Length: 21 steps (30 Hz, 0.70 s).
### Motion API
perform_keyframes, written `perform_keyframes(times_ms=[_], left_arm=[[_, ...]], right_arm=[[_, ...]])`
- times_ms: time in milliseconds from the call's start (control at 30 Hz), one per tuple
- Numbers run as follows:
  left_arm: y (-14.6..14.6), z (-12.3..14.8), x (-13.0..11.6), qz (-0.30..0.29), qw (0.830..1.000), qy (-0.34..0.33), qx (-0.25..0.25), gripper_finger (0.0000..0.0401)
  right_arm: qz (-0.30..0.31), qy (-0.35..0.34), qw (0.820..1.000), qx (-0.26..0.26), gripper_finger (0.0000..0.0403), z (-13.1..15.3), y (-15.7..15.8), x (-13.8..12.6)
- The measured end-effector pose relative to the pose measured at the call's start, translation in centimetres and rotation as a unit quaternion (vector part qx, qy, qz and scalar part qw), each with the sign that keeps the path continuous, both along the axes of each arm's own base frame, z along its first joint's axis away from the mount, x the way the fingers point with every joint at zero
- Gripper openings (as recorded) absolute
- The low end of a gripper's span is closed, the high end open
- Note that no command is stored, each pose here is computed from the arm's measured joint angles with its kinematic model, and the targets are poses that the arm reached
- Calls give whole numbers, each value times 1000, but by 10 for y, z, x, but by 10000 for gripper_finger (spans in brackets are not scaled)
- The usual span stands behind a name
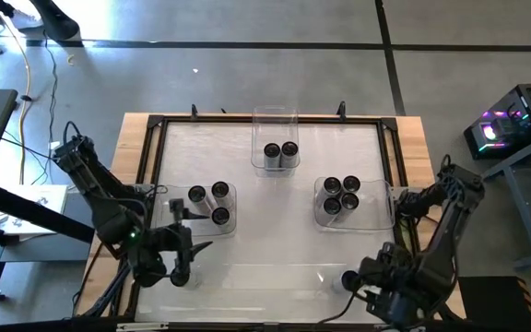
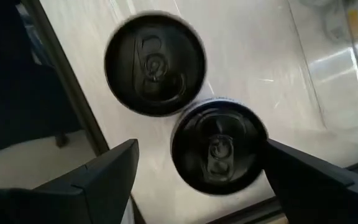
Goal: Sort soda cans
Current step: Put the white-pink soda can into the bottom left transparent bin
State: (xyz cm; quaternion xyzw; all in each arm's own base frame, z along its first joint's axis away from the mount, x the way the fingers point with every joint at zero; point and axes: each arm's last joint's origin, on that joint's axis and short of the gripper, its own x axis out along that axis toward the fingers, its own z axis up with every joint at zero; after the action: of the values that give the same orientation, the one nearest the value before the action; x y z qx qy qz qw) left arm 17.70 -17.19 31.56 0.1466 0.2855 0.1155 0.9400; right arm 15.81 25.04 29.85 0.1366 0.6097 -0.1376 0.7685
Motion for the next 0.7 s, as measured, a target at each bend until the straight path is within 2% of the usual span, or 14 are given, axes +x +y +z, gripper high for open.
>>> perform_keyframes(times_ms=[300, 500, 700], left_arm=[[3, 0, 4, 5, 1000, 8, -8, 300], [3, -1, 4, 1, 1000, 12, -14, 300], [3, -1, 4, -1, 1000, 15, -15, 300]], right_arm=[[6, 24, 999, -37, 330, -9, -7, 4], [12, 49, 999, -6, 330, -6, -9, 10], [14, 33, 999, 10, 330, 10, -9, 13]])
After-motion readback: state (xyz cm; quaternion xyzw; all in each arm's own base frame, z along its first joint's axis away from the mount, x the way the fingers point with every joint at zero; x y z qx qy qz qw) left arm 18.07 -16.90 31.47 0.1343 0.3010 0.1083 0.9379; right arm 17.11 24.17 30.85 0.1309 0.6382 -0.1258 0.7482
